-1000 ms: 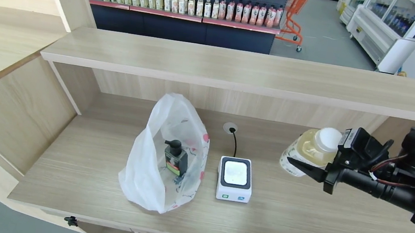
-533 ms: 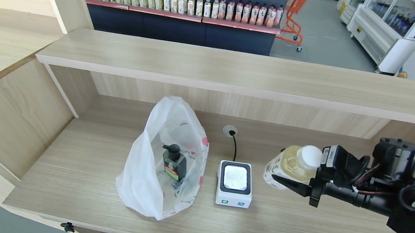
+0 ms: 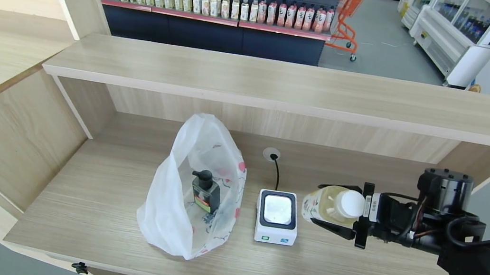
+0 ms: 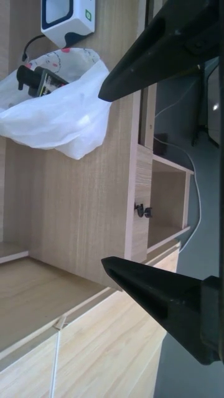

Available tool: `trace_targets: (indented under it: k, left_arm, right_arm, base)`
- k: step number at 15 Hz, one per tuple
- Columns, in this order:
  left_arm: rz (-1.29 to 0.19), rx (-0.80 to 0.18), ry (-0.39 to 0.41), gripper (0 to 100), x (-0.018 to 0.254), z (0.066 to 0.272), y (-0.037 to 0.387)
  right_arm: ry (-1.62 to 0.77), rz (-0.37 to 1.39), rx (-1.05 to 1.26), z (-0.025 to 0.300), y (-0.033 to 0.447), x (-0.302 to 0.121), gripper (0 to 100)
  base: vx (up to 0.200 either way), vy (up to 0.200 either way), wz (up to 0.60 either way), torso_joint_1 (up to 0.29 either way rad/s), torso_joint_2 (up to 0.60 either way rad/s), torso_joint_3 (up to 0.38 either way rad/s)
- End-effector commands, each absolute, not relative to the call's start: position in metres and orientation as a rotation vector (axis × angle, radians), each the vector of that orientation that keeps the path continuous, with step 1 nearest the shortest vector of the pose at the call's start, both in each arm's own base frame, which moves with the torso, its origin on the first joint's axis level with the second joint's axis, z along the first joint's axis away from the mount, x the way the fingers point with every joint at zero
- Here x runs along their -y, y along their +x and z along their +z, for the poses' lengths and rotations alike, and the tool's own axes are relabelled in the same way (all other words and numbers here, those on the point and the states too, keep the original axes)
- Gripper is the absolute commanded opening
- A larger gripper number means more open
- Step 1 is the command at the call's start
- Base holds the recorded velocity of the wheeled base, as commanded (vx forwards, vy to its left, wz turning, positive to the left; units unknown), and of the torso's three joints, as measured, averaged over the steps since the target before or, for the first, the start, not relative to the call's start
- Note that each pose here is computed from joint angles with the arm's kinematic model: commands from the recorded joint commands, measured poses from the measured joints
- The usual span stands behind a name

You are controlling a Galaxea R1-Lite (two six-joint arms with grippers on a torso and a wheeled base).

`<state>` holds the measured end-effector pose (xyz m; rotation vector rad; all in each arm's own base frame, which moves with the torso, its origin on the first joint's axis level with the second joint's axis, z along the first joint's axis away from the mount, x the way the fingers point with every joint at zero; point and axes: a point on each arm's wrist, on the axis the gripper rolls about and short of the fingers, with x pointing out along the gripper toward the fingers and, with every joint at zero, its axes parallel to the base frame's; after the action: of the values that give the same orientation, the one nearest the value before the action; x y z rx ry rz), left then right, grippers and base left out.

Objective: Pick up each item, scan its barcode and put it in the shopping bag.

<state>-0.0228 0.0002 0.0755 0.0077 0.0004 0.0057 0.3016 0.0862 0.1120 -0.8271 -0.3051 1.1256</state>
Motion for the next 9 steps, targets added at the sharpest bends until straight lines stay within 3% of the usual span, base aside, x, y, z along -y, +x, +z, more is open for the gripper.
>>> trace_targets:
  k: [1, 9]
  left_arm:
    - [0.006, 0.0, 0.008, 100, -0.0002, 0.0755, -0.0228]
    - [0.006, 0.0, 0.008, 100, -0.0002, 0.0755, -0.0228]
  right_arm:
    - [-0.839, 1.148, 0.304, 0.1023, 0.3079, -0.0919, 0]
    - [-0.838, 1.173, 0.317, 0.0978, 0.3151, -0.0961, 0]
  base:
    - [0.0, 0.0, 0.0, 0.0, 0.0, 0.0]
    - [0.0, 0.0, 0.0, 0.0, 0.0, 0.0]
